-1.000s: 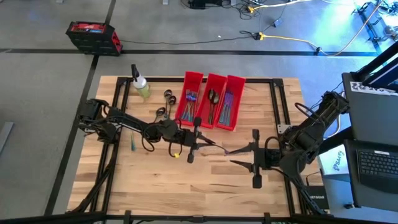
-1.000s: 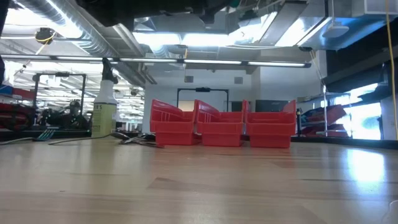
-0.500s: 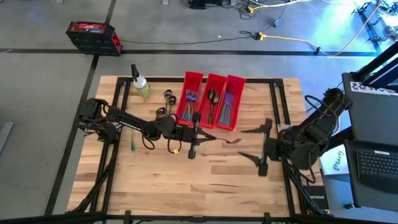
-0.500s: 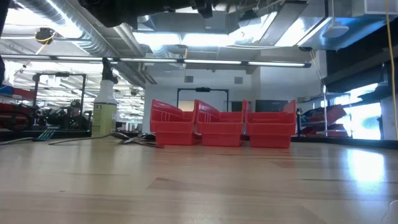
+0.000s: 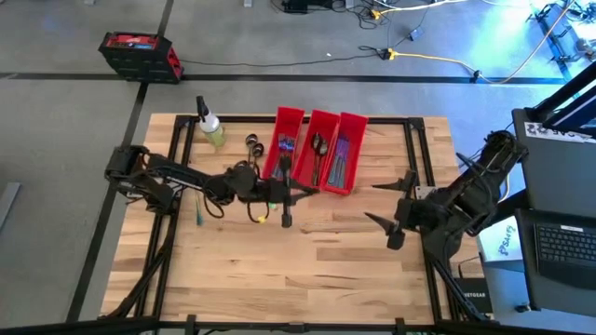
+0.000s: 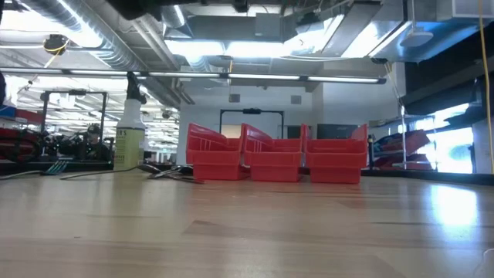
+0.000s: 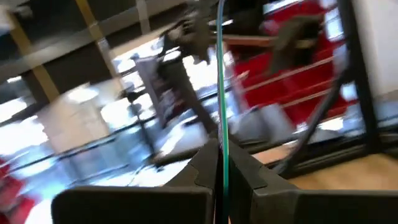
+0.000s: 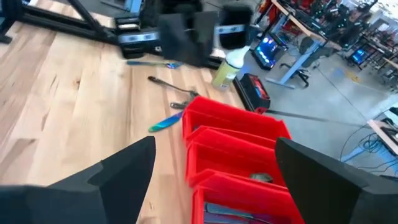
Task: Sort silverware
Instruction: Put the blue fork into the left red silverware bin
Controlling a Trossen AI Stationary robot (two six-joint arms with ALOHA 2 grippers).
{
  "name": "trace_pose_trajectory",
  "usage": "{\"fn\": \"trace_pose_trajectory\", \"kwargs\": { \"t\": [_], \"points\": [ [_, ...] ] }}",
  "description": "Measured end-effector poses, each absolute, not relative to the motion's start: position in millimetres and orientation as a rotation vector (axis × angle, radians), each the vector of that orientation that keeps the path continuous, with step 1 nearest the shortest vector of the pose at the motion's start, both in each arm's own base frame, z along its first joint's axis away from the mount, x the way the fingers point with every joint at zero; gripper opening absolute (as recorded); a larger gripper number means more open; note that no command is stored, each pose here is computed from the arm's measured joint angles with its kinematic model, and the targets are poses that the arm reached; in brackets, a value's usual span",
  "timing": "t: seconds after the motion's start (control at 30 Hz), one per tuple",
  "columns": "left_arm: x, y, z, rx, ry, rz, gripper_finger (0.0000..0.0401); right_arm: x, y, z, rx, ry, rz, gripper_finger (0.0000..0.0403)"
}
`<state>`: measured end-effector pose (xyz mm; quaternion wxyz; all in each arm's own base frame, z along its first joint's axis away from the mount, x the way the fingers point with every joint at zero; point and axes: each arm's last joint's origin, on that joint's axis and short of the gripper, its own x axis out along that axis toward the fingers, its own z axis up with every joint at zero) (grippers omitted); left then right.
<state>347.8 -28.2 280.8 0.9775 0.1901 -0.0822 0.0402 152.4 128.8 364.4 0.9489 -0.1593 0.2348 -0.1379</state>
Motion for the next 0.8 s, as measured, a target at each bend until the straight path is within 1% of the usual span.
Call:
{"fn": "trace_pose_trajectory", "kwargs": {
  "t": [0.23, 0.37, 0.43, 0.6, 0.7, 0.8],
  "points": [
    [327, -13, 298, 0.419, 0.007, 0.444, 0.0000, 143, 137, 341, -0.342, 0.502, -0.245, 0.0314],
    [315, -8, 309, 0.451, 0.045, 0.598, 0.0000, 134, 144, 321, -0.357, 0.519, -0.212, 0.0314],
    [310, -5, 315, 0.461, 0.066, 0.708, 0.0000, 131, 146, 310, -0.349, 0.528, -0.210, 0.0314],
    [303, 2, 315, 0.497, 0.173, 0.931, 0.0000, 125, 148, 286, -0.317, 0.540, -0.218, 0.0314],
    [299, 10, 315, 0.473, 0.228, 1.081, 0.0000, 124, 151, 272, -0.302, 0.525, -0.213, 0.0314],
    [296, 18, 312, 0.406, 0.252, 1.214, 0.0000, 126, 153, 262, -0.270, 0.512, -0.207, 0.0314]
  ]
}}
